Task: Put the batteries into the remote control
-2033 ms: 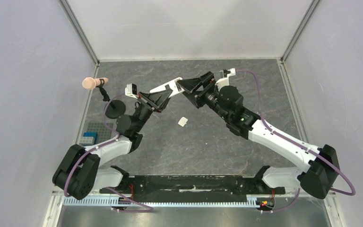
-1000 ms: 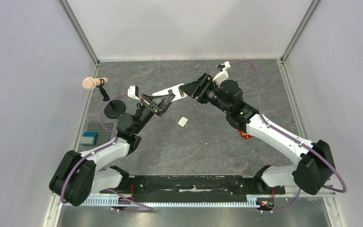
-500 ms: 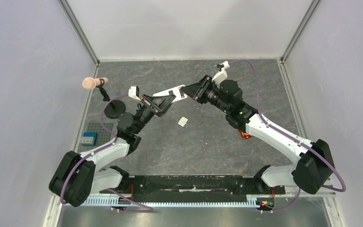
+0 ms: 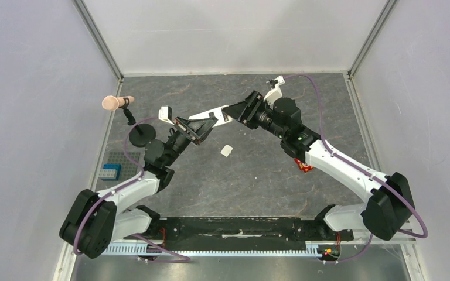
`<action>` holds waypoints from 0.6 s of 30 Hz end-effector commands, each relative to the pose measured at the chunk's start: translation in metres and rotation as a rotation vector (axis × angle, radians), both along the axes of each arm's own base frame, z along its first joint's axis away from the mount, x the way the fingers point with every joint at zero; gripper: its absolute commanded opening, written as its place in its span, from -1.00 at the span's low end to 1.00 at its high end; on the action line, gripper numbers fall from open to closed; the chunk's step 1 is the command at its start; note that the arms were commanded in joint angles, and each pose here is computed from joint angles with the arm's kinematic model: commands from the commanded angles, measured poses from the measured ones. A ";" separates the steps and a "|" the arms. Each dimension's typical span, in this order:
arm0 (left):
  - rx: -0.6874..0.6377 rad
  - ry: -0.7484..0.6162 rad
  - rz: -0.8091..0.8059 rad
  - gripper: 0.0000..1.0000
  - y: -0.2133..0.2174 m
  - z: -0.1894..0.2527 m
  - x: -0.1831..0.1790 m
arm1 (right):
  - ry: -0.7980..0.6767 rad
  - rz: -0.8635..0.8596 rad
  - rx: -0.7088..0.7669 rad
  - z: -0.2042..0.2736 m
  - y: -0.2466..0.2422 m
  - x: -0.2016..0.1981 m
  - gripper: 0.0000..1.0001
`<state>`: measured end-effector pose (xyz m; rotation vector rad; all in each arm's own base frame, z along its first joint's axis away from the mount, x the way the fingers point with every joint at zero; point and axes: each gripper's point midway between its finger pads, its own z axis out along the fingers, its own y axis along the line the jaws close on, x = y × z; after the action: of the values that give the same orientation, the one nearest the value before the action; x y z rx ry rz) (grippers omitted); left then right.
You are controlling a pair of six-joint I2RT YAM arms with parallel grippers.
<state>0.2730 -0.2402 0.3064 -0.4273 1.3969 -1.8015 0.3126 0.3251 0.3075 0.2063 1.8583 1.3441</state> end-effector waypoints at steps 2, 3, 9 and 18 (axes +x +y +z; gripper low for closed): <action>0.095 -0.134 0.052 -0.96 0.002 0.012 -0.003 | -0.052 0.015 0.040 0.033 -0.011 -0.006 0.48; 0.121 -0.133 0.060 -0.96 0.002 0.009 -0.002 | -0.066 0.009 0.032 0.035 -0.016 -0.009 0.54; 0.315 -0.139 0.138 -0.96 0.010 -0.008 0.004 | -0.072 -0.018 -0.094 0.014 -0.040 -0.019 0.60; 0.610 -0.064 0.274 -0.96 0.042 -0.035 0.007 | 0.102 -0.276 -0.710 -0.125 -0.136 0.003 0.48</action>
<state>0.2736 -0.2136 0.2797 -0.2687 1.5958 -1.2883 0.3033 0.2627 0.2630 0.1314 2.0018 0.9677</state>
